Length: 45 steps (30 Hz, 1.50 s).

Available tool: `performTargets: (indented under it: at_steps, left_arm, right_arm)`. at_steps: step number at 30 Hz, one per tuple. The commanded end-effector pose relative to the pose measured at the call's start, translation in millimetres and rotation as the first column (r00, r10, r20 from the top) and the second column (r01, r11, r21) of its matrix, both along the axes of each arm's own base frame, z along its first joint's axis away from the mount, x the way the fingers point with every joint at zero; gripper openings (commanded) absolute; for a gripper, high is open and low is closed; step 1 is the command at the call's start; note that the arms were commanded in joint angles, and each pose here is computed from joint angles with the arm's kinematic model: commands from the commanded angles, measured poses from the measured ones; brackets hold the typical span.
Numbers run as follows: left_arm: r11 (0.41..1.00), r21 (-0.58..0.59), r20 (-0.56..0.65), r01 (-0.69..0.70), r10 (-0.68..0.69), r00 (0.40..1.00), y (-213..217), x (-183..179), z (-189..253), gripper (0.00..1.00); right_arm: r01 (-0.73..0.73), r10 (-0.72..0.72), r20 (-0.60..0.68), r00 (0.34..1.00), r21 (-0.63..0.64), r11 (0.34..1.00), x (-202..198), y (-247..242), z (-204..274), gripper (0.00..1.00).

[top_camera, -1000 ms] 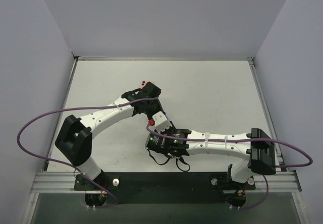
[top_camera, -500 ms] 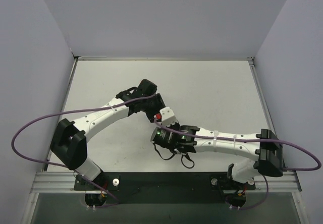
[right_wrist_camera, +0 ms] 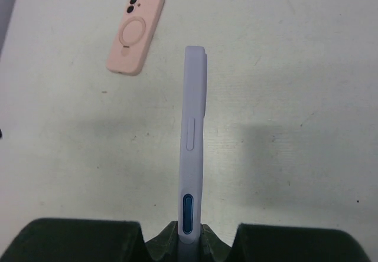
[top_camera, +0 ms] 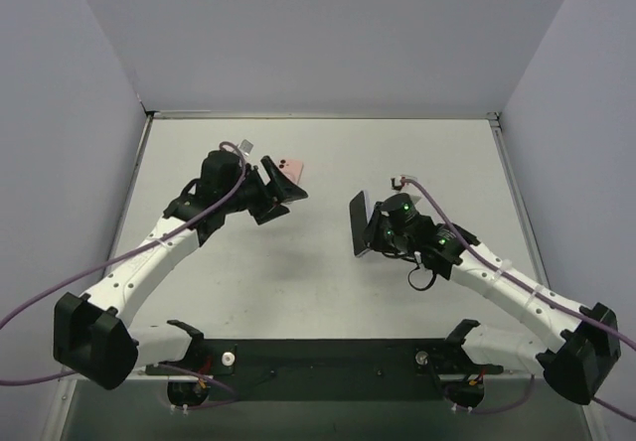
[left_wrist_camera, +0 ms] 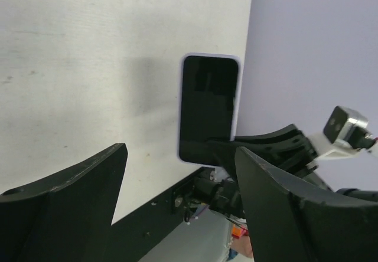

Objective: Take the phone out of the phone case
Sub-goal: Adjust the phone.

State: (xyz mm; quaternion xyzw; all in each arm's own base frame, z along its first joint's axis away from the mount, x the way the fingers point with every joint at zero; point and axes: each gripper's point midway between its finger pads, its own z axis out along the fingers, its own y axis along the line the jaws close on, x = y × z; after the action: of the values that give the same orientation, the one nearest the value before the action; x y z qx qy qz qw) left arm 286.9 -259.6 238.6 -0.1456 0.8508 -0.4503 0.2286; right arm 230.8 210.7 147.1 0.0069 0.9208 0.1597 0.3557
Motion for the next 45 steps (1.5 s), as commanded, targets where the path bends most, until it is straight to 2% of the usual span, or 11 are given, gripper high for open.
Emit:
performTargets:
  at_steps: [1,5,7,8,9,12,19,32,36,41,45]
  left_arm:
    - [0.995,-0.035,0.234,-0.095,0.101,0.967,21,14,19,0.84]
    - [0.997,-0.073,0.333,-0.033,0.056,0.941,23,5,29,0.85]
    - [0.983,-0.170,0.369,0.075,-0.007,0.929,11,-4,39,0.86]
    - [0.973,-0.207,0.361,0.103,-0.022,0.932,8,-6,36,0.86]
    - [0.955,-0.267,0.305,0.127,-0.041,0.951,6,-13,29,0.86]
    - [0.913,-0.365,0.317,0.185,-0.065,0.946,-1,-18,38,0.85]
    - [0.863,-0.441,0.309,0.245,-0.110,0.945,-8,-24,39,0.79]
    - [0.813,-0.527,0.268,0.247,-0.117,0.956,-12,-24,38,0.67]
    - [0.815,-0.525,0.279,0.246,-0.109,0.954,-11,-22,42,0.58]
    - [0.820,-0.523,0.270,0.231,-0.098,0.958,-11,-19,41,0.32]
    - [0.818,-0.526,0.271,0.232,-0.097,0.958,-13,-17,42,0.32]
  right_arm:
    - [-0.131,0.122,0.049,0.991,0.461,0.878,1,43,60,0.00]
    - [-0.212,0.191,0.099,0.977,0.606,0.767,-3,55,91,0.00]
    - [-0.230,0.204,0.119,0.972,0.665,0.711,-3,60,101,0.00]
    - [-0.237,0.238,0.101,0.966,0.712,0.661,-10,65,107,0.00]
    - [-0.235,0.245,0.094,0.965,0.727,0.645,-12,66,102,0.00]
    - [-0.255,0.266,0.114,0.957,0.766,0.590,-16,71,110,0.00]
    - [-0.305,0.278,0.193,0.941,0.838,0.452,-16,79,127,0.00]
    - [-0.338,0.341,0.208,0.917,0.859,0.385,-20,103,120,0.00]
    - [-0.354,0.375,0.205,0.904,0.851,0.387,-27,114,117,0.00]
    - [-0.344,0.382,0.188,0.905,0.851,0.396,-27,118,109,0.00]
    - [-0.339,0.396,0.177,0.901,0.857,0.388,-30,121,106,0.00]
